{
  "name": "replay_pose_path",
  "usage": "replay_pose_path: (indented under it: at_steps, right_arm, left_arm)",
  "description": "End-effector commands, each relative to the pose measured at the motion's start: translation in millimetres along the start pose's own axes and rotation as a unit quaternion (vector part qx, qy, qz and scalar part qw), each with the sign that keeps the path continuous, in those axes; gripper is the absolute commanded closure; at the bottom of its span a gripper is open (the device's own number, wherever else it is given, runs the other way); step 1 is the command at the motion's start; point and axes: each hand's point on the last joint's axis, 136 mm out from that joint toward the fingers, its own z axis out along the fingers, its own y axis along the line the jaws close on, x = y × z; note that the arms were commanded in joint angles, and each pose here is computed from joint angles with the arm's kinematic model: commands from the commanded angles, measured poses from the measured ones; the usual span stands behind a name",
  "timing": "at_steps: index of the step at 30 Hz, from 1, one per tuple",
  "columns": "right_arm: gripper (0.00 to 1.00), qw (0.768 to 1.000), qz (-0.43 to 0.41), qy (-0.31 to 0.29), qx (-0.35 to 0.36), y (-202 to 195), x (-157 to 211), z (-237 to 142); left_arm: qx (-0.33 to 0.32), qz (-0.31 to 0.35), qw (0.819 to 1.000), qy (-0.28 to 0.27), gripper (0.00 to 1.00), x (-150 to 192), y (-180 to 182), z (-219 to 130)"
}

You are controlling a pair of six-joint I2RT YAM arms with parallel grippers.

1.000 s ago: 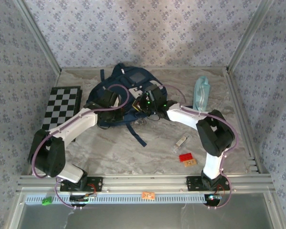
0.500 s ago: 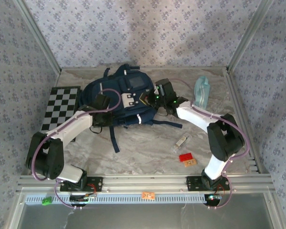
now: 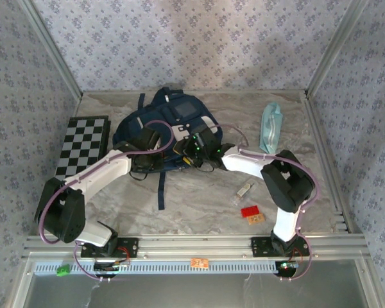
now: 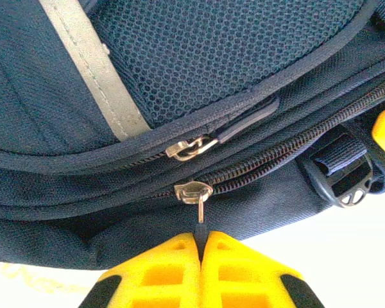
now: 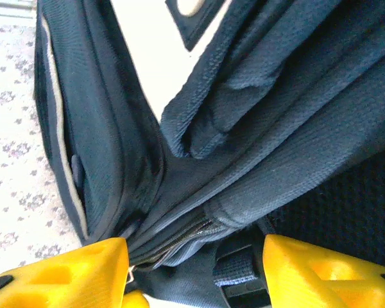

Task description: Pack books, pencil case, and school supplies into a backpack

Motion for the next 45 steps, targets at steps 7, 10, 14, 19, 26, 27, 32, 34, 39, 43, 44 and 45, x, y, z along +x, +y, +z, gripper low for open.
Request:
replay_pose_path:
  at_steps: [7,10,14,19,26,27,32,34,39,43,44,45]
  right_arm:
    - [0.48,0.998,0.036,-0.044,0.007,10,-10,20]
    - [0.5,0.997,0.036,-0.064,0.011,8,-18,26]
    - [0.73,0.995,0.018,-0.088,0.033,1,-29,31]
    - [0.99,0.995,-0.011,-0.096,0.019,9,-43,16]
    - [1.0,0.998,-0.035,-0.045,-0.017,19,-56,-25]
    - [1.0,0.999,-0.033,-0.038,-0.005,5,-55,-30]
    - [1.0,0.998,-0.055,-0.008,-0.009,0,-62,-53]
    - [1.0,0.998,-0.058,0.005,-0.011,-4,-64,-61]
    - [1.0,0.998,-0.066,-0.005,-0.015,-7,-83,-83]
    - [1.0,0.996,-0.082,0.004,-0.021,-1,-86,-85]
    - [1.0,0.996,-0.085,0.009,-0.018,-2,-83,-83]
    - [1.0,0.996,-0.087,0.011,-0.017,-3,-82,-81]
  left_arm:
    - [0.033,0.005,0.999,-0.012,1.0,-11,-23,-9]
    - [0.036,0.005,0.999,-0.01,1.0,-11,-24,-8]
    - [0.039,0.005,0.999,-0.01,1.0,-12,-25,-9]
    - [0.023,0.007,1.0,-0.006,1.0,-8,-18,-12]
    - [-0.051,-0.002,0.999,-0.006,1.0,4,14,-16]
    - [-0.057,-0.002,0.998,-0.008,1.0,5,17,-16]
    - [-0.083,-0.003,0.996,-0.004,1.0,11,30,-14]
    - [-0.101,-0.002,0.995,0.004,1.0,15,38,-14]
    - [-0.121,0.003,0.993,0.005,1.0,19,47,-12]
    - [-0.1,0.027,0.995,0.011,1.0,23,37,-7]
    - [-0.097,0.037,0.994,0.01,1.0,23,34,-7]
    - [-0.099,0.04,0.994,0.008,1.0,20,33,-7]
